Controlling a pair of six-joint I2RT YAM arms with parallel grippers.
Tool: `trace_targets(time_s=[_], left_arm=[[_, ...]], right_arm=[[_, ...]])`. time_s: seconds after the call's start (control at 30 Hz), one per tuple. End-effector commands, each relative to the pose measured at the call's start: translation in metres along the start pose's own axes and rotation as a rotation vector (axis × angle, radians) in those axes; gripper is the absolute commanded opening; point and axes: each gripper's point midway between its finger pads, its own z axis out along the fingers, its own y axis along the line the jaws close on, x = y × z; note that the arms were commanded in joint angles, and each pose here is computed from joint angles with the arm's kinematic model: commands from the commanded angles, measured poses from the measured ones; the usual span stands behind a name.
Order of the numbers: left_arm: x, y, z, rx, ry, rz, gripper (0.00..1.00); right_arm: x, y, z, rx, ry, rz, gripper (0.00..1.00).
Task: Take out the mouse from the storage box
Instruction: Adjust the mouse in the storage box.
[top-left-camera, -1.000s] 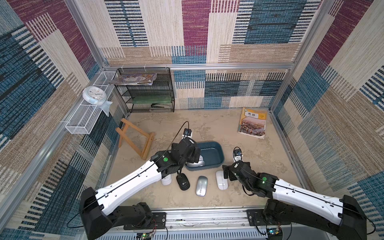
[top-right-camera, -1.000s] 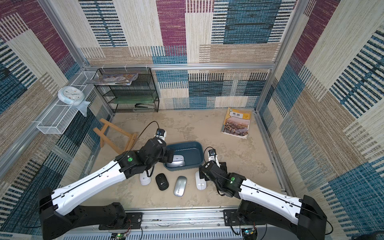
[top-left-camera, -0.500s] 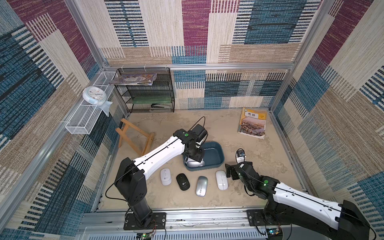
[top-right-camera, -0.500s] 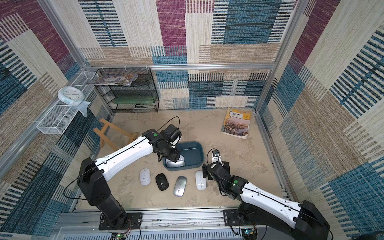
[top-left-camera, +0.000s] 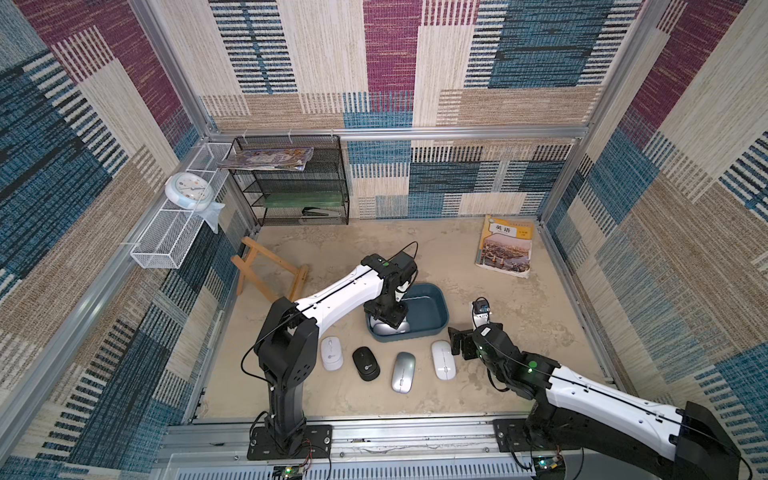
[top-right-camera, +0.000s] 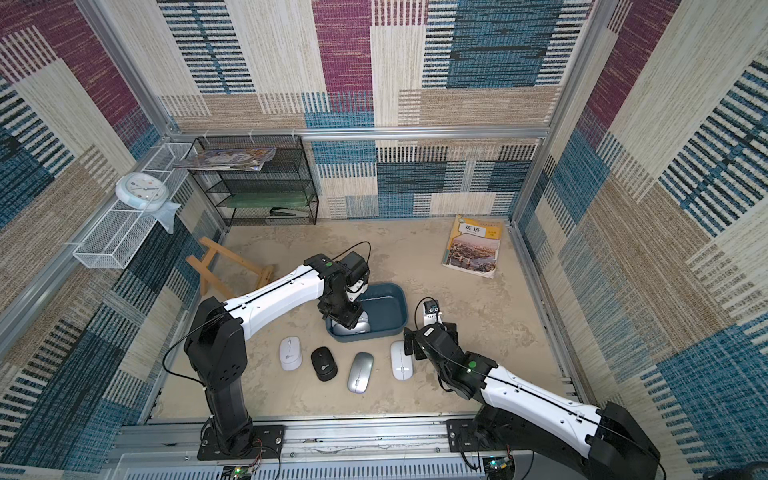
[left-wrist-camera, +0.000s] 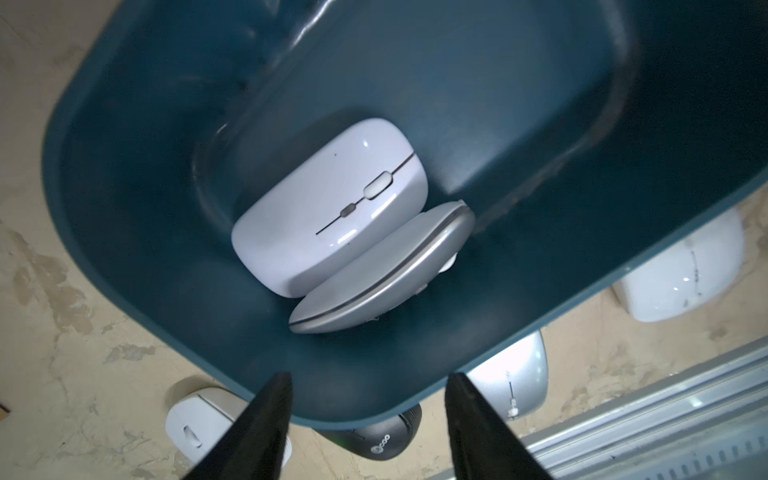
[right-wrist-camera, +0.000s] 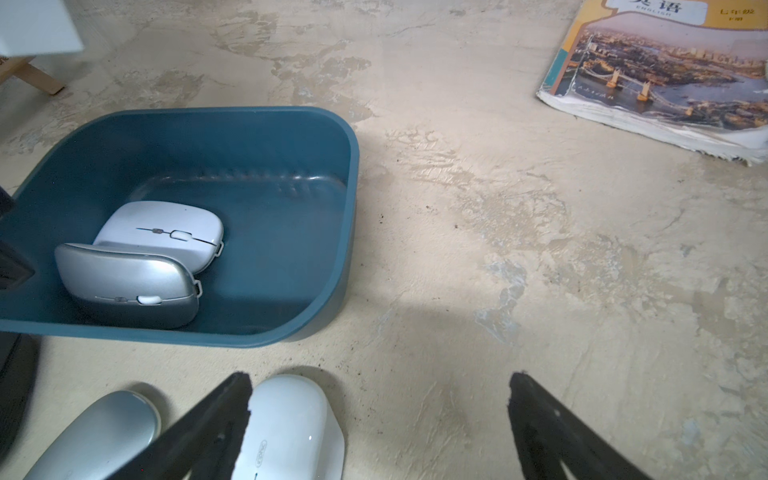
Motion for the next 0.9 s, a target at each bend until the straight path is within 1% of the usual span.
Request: trace_targets(time_s=[0.0, 0.1, 0.3, 0.47, 0.5, 0.53, 0.57, 0.6, 0.67, 0.7, 0.73, 0.87], left_arm=[[0.007, -0.001, 0.006, 0.015, 0.04, 0.005, 0.61], [0.007, 0.002, 0.012, 0.0, 0.054, 0.002, 0.61], [0.004, 0.006, 0.029, -0.024, 0.095, -0.02, 0.53], [0.003, 0.009, 0.041, -0.04, 0.116, -0.028, 0.52], [0.003, 0.008, 0.043, -0.037, 0.117, -0.029, 0.53], [0.003, 0.008, 0.045, -0.034, 0.119, -0.029, 0.56], [0.002, 0.007, 0.046, -0.032, 0.119, -0.03, 0.62], [0.001, 0.007, 0.046, -0.033, 0.114, -0.031, 0.66], [-0.001, 0.007, 0.047, -0.034, 0.105, -0.033, 0.68], [-0.002, 0.008, 0.047, -0.035, 0.1, -0.034, 0.72], [-0.004, 0.008, 0.048, -0.035, 0.093, -0.034, 0.73], [-0.008, 0.005, 0.051, -0.02, 0.081, -0.034, 0.74]], right_arm=[[-0.007, 0.004, 0.0, -0.012, -0.023, 0.007, 1.0], [-0.008, 0.003, 0.0, -0.012, -0.026, 0.01, 1.0], [-0.007, 0.004, 0.0, -0.013, -0.023, 0.009, 1.0], [-0.007, 0.004, 0.0, -0.014, -0.022, 0.009, 1.0], [-0.007, 0.004, 0.0, -0.015, -0.024, 0.01, 1.0], [-0.007, 0.004, 0.0, -0.015, -0.023, 0.01, 1.0], [-0.007, 0.004, 0.0, -0.014, -0.023, 0.009, 1.0], [-0.007, 0.004, 0.0, -0.012, -0.023, 0.009, 1.0], [-0.006, 0.004, 0.001, -0.012, -0.021, 0.007, 1.0], [-0.006, 0.004, 0.001, -0.013, -0.021, 0.007, 1.0], [-0.007, 0.004, 0.001, -0.013, -0.021, 0.007, 1.0], [-0.006, 0.004, 0.002, -0.008, -0.016, 0.005, 1.0]])
